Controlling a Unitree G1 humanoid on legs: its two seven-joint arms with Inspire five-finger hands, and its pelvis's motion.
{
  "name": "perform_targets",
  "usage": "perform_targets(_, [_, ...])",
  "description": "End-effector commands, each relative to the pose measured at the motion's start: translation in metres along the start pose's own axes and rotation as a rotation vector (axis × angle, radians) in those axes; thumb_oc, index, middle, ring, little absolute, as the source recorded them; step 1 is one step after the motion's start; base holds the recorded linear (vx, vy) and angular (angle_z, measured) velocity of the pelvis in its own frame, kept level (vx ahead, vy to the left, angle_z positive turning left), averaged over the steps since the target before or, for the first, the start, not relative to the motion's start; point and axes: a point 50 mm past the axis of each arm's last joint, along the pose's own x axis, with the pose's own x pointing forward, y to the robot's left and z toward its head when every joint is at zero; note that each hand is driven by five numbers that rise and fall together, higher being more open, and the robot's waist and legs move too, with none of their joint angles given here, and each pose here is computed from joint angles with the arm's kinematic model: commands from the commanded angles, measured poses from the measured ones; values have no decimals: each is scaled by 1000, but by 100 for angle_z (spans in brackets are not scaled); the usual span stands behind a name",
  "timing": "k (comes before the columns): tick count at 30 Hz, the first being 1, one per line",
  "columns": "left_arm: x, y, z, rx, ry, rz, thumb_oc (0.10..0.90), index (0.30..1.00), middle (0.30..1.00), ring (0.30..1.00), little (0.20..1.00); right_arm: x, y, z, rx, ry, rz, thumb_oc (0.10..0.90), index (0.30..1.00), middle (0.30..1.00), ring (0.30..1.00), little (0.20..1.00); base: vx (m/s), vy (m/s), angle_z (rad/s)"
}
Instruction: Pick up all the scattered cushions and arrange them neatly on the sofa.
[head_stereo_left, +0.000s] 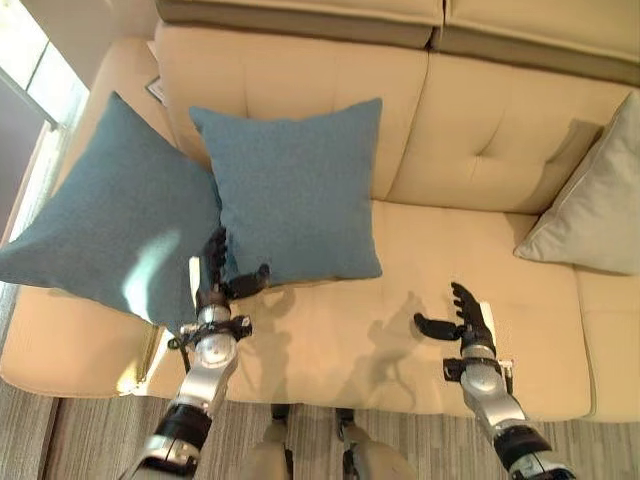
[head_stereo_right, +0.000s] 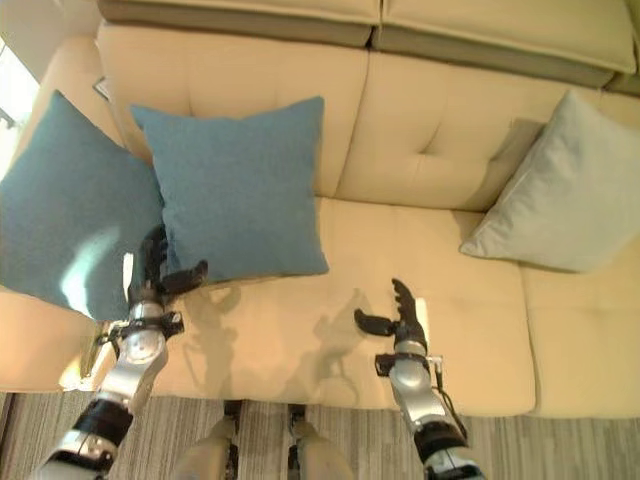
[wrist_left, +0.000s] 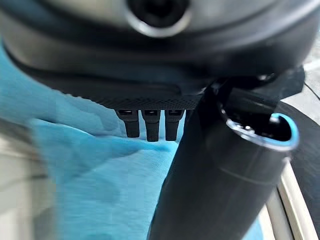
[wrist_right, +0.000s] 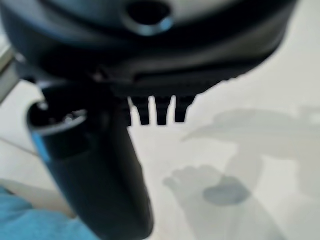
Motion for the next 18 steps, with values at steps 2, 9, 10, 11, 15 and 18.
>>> perform_targets(2, [24,-5,37,31,-179,30,800,900,900,900,900,19,-20,63,77,-254,-119,800,900,900,900,900,5,-5,-2])
perform_targets(9, [35,-10,51,80,-209,95,800,900,900,900,900,31,-23,109,93,-383,-152,800,900,900,900,900,7,-9,1])
perform_targets(10, [35,-11,53,59,-215,105,800,900,900,900,900,31,-24,111,94,-393,-157,800,900,900,900,900,28,-30,4])
perform_targets(11, [33,-11,54,39,-222,113,800,900,900,900,900,31,-25,115,95,-405,-162,800,900,900,900,900,27,-28,3])
perform_targets(15, [28,-8,58,9,-254,129,800,900,900,900,900,28,-27,119,102,-434,-169,800,900,900,900,900,9,-8,0])
perform_targets(18, [29,0,58,29,-264,151,800,900,900,900,900,27,-28,118,99,-442,-168,800,900,900,900,900,20,-17,5])
